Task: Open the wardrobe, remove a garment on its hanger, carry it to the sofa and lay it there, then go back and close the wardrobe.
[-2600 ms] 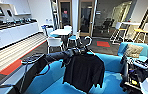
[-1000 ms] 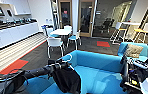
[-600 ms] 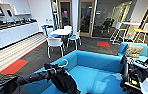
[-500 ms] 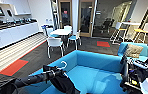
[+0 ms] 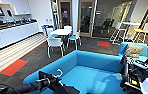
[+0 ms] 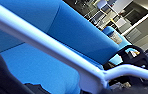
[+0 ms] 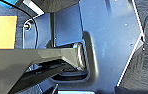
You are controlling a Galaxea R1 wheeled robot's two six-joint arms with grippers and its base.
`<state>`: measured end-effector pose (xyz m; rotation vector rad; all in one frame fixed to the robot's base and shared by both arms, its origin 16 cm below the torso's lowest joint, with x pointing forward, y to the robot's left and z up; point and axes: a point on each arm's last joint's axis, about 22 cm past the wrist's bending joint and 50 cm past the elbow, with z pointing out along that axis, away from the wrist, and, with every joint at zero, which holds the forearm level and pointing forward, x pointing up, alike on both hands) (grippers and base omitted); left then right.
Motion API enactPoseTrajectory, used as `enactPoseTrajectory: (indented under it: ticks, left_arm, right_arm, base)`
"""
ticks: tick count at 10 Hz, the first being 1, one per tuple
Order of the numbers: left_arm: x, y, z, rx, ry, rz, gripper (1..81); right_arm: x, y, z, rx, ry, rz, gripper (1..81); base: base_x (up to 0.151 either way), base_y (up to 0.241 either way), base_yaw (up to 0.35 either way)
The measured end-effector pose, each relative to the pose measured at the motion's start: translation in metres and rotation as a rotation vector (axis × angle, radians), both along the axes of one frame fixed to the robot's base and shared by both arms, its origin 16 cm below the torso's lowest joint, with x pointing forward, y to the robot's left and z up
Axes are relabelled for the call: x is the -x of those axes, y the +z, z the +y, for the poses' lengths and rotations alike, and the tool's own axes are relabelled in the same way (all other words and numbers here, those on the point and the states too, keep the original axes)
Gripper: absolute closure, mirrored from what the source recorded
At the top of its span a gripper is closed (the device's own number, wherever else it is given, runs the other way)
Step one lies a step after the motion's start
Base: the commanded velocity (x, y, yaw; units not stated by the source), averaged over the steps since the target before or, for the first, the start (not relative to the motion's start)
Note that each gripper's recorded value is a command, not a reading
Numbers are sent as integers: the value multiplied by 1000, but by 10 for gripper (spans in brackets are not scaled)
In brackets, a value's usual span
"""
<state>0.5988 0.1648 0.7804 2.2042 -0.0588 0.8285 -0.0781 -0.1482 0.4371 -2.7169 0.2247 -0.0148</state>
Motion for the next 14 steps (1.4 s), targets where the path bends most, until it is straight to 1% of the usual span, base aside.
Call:
enactPoseTrajectory:
  ticks: [2,4,6,8,10,11,13,14]
  left_arm:
    - [22,-27,18,-38,-2,27,811]
    - [48,-61,41,-83,8,71,811]
    - [69,-88,65,-131,15,99,811]
    - [92,-123,99,-201,37,137,811]
    - [122,-157,126,-270,40,176,811]
    - [136,-171,133,-293,38,194,811]
    - [145,-185,139,-327,28,196,811]
    - [151,-191,140,-351,5,189,10]
  right_arm:
    - [0,0,0,0,0,0,10]
    - [0,0,0,0,0,0,10]
    - [0,0,1,-1,0,-1,10]
    - [0,0,1,-1,0,-1,10]
    - [-1,0,4,-5,0,-2,10]
    - [-1,1,7,-8,1,-3,10]
    - [-1,1,11,-13,1,-4,10]
    - [-2,1,11,-12,1,-4,10]
  base:
    - [0,0,0]
    - [0,0,0]
    - [0,0,0]
    - [0,0,0]
    - [0,0,0]
    - [0,0,0]
    - [0,0,0]
    - [0,0,0]
